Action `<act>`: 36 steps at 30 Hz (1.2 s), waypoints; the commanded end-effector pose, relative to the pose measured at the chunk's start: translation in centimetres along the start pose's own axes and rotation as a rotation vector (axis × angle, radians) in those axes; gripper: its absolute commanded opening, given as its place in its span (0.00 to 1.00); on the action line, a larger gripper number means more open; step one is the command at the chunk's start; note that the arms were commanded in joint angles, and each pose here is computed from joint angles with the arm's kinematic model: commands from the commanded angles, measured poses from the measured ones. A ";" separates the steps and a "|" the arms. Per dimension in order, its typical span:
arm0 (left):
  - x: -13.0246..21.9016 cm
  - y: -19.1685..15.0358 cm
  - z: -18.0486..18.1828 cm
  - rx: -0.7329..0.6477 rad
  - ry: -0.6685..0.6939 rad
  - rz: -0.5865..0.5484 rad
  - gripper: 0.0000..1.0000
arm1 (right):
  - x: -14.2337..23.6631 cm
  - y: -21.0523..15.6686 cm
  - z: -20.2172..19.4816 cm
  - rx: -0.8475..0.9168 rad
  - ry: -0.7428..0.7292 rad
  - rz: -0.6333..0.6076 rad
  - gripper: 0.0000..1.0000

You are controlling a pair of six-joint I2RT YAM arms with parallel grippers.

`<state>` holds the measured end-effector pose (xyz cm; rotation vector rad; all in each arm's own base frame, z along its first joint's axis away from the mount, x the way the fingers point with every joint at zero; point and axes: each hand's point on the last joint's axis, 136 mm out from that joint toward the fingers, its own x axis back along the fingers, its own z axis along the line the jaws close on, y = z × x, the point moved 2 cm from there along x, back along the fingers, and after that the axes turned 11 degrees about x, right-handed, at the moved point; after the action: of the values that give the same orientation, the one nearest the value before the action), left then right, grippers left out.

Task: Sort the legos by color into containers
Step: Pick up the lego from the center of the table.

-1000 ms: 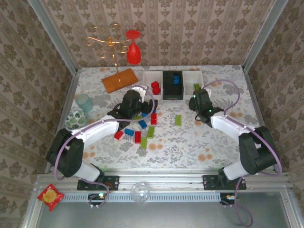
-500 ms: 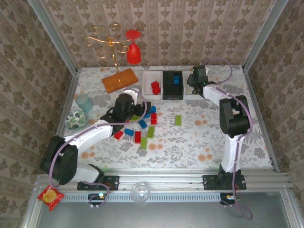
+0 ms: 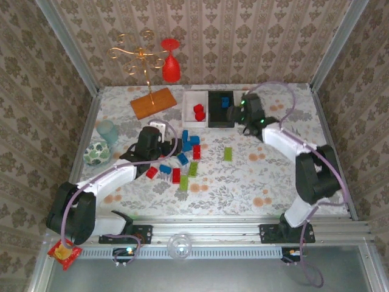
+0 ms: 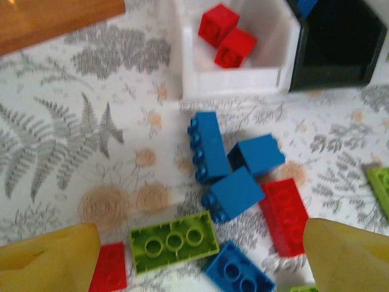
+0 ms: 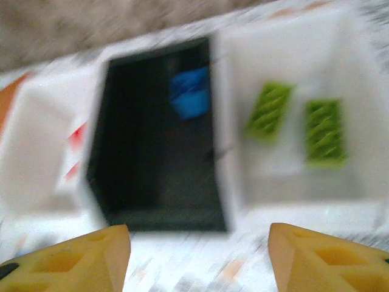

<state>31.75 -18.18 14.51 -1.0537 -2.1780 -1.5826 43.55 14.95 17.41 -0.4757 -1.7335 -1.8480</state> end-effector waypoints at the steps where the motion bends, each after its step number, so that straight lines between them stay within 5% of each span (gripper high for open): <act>1: 0.8 -1.1 0.8 0.016 0.008 0.052 0.88 | 1.6 -6.5 2.2 0.156 -0.053 0.144 0.68; 8: 0.5 -0.5 0.1 0.020 -0.044 0.031 0.87 | 1.5 -11.7 1.5 0.239 -0.189 0.253 0.74; 18: -0.3 -0.9 -0.6 0.026 -0.076 0.056 0.87 | -1.4 -15.1 1.9 0.224 -0.171 0.359 0.72; 22: -0.4 -1.1 -0.8 0.025 -0.086 0.060 0.87 | -2.1 -15.9 1.8 0.208 -0.173 0.374 0.65; 25: -0.4 -1.1 -1.0 0.025 -0.095 0.061 0.87 | -2.4 -16.2 1.8 0.204 -0.170 0.374 0.51; 30: -0.3 -1.1 -1.3 0.024 -0.106 0.066 0.87 | -2.2 -15.3 1.6 0.190 -0.166 0.354 0.33; 36: 0.1 -0.9 -1.6 0.014 -0.114 0.057 0.87 | 0.8 -8.4 -0.6 0.041 -0.067 0.175 0.30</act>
<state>30.80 -19.21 13.58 -1.1992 -2.1714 -1.5199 36.44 15.13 6.32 -0.7912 -1.7392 -1.5102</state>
